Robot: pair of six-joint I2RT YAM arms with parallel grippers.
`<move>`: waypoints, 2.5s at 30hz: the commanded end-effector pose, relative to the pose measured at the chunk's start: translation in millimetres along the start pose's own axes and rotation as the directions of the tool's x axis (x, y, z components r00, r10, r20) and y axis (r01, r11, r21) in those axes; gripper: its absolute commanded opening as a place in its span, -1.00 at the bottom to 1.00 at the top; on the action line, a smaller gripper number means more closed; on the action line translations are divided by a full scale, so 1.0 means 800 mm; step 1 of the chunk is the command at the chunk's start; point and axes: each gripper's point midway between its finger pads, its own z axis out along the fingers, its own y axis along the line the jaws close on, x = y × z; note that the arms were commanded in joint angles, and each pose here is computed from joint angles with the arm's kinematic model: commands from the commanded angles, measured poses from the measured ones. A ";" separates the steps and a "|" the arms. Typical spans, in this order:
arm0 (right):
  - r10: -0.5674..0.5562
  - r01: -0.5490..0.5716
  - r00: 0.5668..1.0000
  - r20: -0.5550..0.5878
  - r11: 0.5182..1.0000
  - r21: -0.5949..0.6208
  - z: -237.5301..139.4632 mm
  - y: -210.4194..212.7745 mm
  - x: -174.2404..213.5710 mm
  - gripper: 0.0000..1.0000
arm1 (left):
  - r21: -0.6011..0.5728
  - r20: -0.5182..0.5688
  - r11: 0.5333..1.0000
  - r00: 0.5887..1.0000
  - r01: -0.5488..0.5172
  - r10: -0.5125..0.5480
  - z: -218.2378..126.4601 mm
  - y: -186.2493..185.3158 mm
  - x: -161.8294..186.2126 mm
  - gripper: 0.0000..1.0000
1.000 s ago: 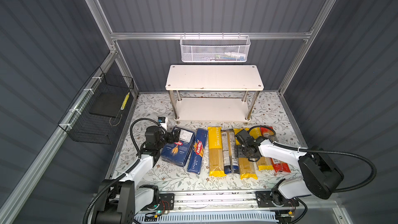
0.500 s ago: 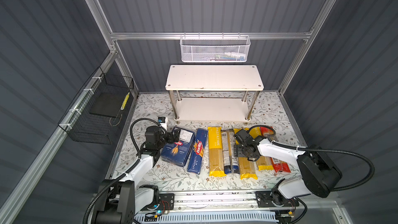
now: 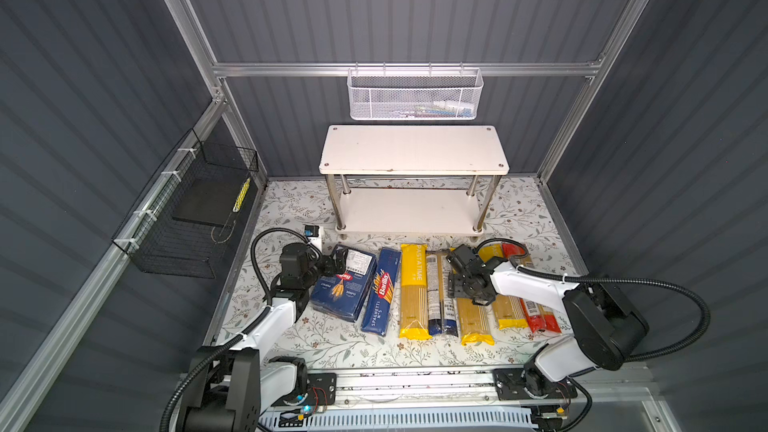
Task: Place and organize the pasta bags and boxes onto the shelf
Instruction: 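Lower the right gripper onto a yellow PASTATIME bag and close on it, then lift the yellow PASTATIME bag upright with the right gripper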
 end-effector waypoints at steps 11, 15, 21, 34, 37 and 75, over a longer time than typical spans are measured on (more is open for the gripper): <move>-0.025 0.044 0.987 -0.156 0.992 0.118 0.024 -0.033 0.060 0.50 | -0.010 0.025 1.000 1.000 -0.004 0.004 -0.003 0.000 -0.009 0.99; -0.022 0.039 0.991 -0.131 0.991 0.126 0.021 -0.034 0.053 0.43 | -0.016 0.022 1.000 1.000 -0.001 0.001 -0.002 0.001 -0.009 0.99; -0.006 0.017 0.996 -0.094 0.994 0.110 0.016 -0.035 0.050 0.28 | -0.014 0.026 1.000 1.000 -0.003 0.004 -0.004 0.001 -0.009 0.99; 0.023 -0.022 1.000 -0.016 0.999 0.032 0.000 -0.035 0.046 -0.07 | -0.009 0.028 1.000 1.000 -0.005 0.005 -0.004 -0.001 -0.009 0.99; 0.012 -0.012 1.000 0.015 1.000 0.023 -0.008 -0.033 0.037 -0.14 | -0.009 0.027 1.000 1.000 -0.005 0.005 -0.004 -0.001 -0.009 0.98; -0.009 0.161 0.862 0.506 0.953 -0.258 -0.248 -0.019 -0.090 -0.41 | -0.029 0.037 1.000 0.999 0.002 -0.001 -0.007 0.003 -0.010 0.99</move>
